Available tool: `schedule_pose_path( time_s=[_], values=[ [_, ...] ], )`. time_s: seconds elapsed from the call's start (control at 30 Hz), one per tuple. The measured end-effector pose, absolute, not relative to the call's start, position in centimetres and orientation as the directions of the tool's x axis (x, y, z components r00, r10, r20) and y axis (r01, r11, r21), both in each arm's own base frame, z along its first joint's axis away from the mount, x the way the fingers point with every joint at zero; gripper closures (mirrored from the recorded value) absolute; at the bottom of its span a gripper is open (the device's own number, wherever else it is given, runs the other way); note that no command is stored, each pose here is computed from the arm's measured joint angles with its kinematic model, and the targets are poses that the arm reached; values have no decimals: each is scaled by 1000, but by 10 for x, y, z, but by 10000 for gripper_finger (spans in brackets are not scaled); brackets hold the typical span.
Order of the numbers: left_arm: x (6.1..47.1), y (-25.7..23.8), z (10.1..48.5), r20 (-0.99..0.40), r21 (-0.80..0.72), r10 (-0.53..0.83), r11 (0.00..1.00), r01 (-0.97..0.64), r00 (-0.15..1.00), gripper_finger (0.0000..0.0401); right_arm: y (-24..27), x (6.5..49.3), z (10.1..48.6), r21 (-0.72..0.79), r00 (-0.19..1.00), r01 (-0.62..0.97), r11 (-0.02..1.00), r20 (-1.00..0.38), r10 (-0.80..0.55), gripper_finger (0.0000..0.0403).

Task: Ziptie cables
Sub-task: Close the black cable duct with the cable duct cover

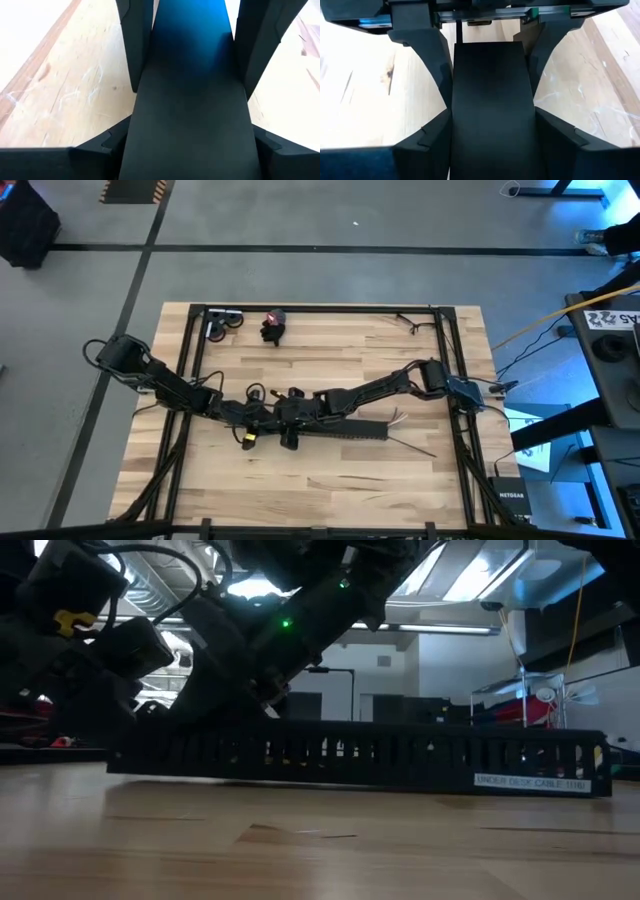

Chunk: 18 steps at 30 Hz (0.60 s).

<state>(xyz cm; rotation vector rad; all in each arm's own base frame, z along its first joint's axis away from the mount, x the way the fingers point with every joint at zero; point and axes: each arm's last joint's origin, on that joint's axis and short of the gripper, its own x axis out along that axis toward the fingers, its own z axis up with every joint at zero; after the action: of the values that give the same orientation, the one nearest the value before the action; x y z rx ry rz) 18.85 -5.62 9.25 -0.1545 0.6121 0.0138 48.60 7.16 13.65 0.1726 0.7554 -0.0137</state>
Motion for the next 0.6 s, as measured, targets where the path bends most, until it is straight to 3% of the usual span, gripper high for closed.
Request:
schedule_pose_path(
  time_s=[0.33, 0.6],
  values=[
    [188, -56, 92, -571, -151, -37, 987, -60, 820, 169, 72, 486, 139, 156, 738, 61, 986, -672, 61, 181],
    [188, -56, 95, -547, -210, -44, 974, -86, 836, 139, 68, 484, 137, 179, 722, 86, 980, -689, 62, 86]
  ],
)
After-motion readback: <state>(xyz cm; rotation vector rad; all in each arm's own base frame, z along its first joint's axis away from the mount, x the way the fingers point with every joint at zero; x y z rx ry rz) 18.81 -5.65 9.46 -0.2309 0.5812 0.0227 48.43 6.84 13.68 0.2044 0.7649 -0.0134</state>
